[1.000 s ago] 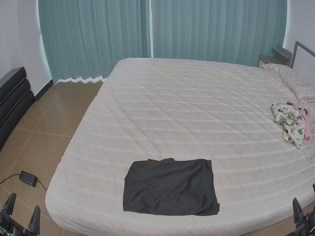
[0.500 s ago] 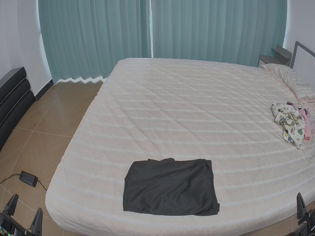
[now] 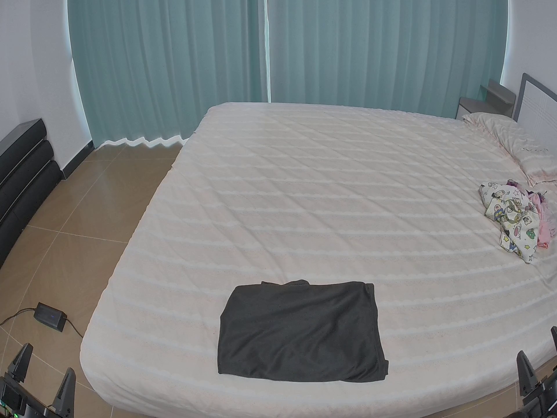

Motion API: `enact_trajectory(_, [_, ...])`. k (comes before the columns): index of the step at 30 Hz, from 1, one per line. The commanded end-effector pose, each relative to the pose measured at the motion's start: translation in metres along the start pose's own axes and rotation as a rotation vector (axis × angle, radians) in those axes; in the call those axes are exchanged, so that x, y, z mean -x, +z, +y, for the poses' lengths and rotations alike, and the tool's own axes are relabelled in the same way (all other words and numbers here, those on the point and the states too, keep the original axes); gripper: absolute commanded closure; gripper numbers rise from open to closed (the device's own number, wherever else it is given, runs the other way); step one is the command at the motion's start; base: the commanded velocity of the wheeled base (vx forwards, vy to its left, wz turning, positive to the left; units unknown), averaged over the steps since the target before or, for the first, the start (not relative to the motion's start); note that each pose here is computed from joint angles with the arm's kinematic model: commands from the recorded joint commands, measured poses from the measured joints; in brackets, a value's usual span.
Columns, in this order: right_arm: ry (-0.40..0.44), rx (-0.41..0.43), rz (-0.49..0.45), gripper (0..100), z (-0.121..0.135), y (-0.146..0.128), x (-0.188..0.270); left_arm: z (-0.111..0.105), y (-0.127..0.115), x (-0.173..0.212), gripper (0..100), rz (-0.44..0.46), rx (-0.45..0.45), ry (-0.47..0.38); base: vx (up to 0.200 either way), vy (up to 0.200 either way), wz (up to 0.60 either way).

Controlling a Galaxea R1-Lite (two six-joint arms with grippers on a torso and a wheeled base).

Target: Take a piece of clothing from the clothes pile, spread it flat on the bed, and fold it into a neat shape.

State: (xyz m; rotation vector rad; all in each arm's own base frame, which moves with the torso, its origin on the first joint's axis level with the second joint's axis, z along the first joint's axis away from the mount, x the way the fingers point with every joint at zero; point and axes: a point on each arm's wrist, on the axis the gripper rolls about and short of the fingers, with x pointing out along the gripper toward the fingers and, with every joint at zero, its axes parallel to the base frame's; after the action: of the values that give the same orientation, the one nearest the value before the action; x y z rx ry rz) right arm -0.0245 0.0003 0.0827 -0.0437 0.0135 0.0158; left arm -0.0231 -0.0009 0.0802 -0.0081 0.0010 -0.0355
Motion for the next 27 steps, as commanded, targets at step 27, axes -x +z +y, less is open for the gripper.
enact_trajectory(27, [-0.017,-0.045,0.008,0,-0.0001,-0.0071,-0.0010,0.0003,-0.0041,-0.0005,0,0.005,-0.006,0.009,0.000,0.000,0.00])
